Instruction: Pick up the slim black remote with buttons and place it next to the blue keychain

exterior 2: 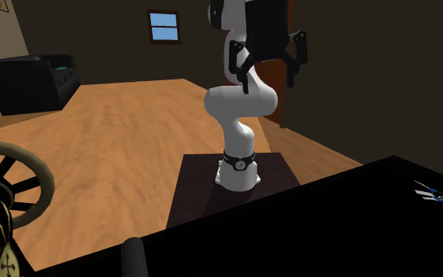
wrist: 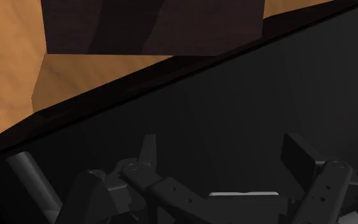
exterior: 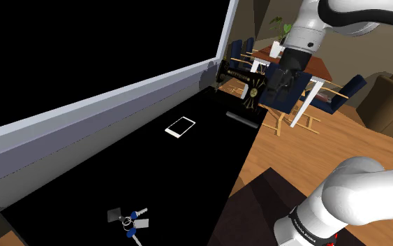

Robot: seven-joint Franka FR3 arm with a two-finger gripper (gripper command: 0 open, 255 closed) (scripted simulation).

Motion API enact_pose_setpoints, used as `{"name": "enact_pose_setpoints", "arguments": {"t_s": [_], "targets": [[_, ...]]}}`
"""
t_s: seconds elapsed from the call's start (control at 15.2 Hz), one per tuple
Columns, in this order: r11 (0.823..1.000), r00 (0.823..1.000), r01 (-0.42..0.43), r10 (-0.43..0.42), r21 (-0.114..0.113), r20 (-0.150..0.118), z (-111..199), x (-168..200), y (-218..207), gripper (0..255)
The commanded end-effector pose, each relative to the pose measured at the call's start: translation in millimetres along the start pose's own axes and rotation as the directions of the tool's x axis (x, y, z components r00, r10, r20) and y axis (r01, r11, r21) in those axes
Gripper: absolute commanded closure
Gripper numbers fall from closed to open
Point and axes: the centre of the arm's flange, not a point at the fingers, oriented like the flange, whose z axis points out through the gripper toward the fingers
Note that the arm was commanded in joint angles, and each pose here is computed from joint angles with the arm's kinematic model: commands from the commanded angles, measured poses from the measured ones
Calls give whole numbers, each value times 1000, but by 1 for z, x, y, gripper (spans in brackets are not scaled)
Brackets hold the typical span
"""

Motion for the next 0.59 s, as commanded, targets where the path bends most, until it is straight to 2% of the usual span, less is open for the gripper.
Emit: {"name": "enact_pose_setpoints", "arguments": {"t_s": [0.0, 0.53], "targets": [[1000, 1000, 0, 0, 0, 0, 0, 0, 0, 0], [996, 997, 72, -73, -57, -20, 55, 50, 64, 0]]}}
